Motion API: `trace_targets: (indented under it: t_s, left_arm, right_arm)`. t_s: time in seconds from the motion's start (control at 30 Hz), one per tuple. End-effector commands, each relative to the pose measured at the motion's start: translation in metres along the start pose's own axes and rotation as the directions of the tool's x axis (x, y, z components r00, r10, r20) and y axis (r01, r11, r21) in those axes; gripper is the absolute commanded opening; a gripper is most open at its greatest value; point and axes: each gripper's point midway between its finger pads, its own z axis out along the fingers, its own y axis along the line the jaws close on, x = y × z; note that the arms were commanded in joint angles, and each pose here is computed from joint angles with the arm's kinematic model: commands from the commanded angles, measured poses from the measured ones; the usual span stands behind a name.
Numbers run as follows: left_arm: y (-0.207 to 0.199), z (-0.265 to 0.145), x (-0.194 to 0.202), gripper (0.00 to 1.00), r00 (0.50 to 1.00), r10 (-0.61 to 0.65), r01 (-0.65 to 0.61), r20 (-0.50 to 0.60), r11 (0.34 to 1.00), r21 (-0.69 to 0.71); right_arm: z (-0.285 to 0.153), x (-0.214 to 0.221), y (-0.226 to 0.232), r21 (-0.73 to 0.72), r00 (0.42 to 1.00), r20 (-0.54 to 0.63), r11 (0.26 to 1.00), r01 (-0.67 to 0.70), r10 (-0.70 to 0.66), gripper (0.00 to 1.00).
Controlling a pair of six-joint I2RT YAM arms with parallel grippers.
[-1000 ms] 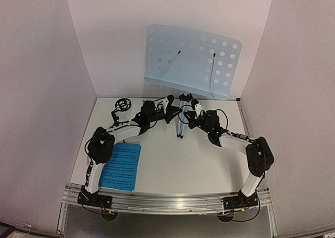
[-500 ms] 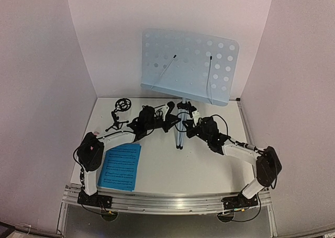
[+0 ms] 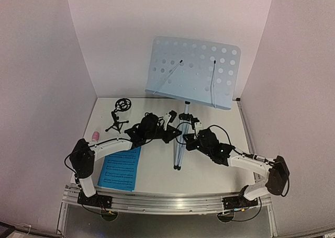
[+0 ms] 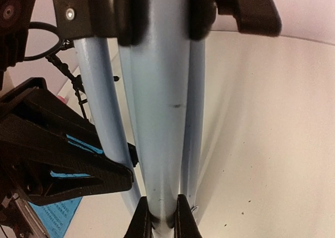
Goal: Pack up the instrument practice props
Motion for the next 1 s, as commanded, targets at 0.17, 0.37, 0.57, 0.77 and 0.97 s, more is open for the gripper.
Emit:
trace_targets:
  t_s: [0.17, 0.37, 0.57, 0.77, 0.97]
  left_arm:
    - [-0.080, -0.005, -0.020, 0.00, 0.990, -0.123, 0.105, 0.074, 0.973, 0.208]
    - [-0.071, 0.005, -0.002, 0.00, 0.978, -0.195, 0.180, 0.075, 0.969, 0.167]
    - [-0.051, 0.022, 0.020, 0.00, 0.968, -0.242, 0.232, 0.067, 0.964, 0.129]
    - [-0.036, 0.033, 0.030, 0.00, 0.954, -0.294, 0.289, 0.064, 0.954, 0.083]
    - [-0.025, 0.044, 0.043, 0.00, 0.936, -0.347, 0.344, 0.055, 0.937, 0.063]
  right_arm:
    - [-0.023, 0.012, 0.075, -0.319, 0.981, -0.086, 0.928, -0.191, 0.172, 0.00]
    - [-0.011, 0.038, 0.064, -0.284, 0.958, -0.190, 0.922, -0.264, 0.216, 0.00]
    - [0.015, 0.058, 0.039, -0.225, 0.932, -0.260, 0.923, -0.312, 0.252, 0.00]
    - [0.036, 0.073, 0.024, -0.235, 0.882, -0.358, 0.885, -0.403, 0.307, 0.00]
    - [0.049, 0.091, 0.016, -0.221, 0.845, -0.432, 0.871, -0.438, 0.316, 0.00]
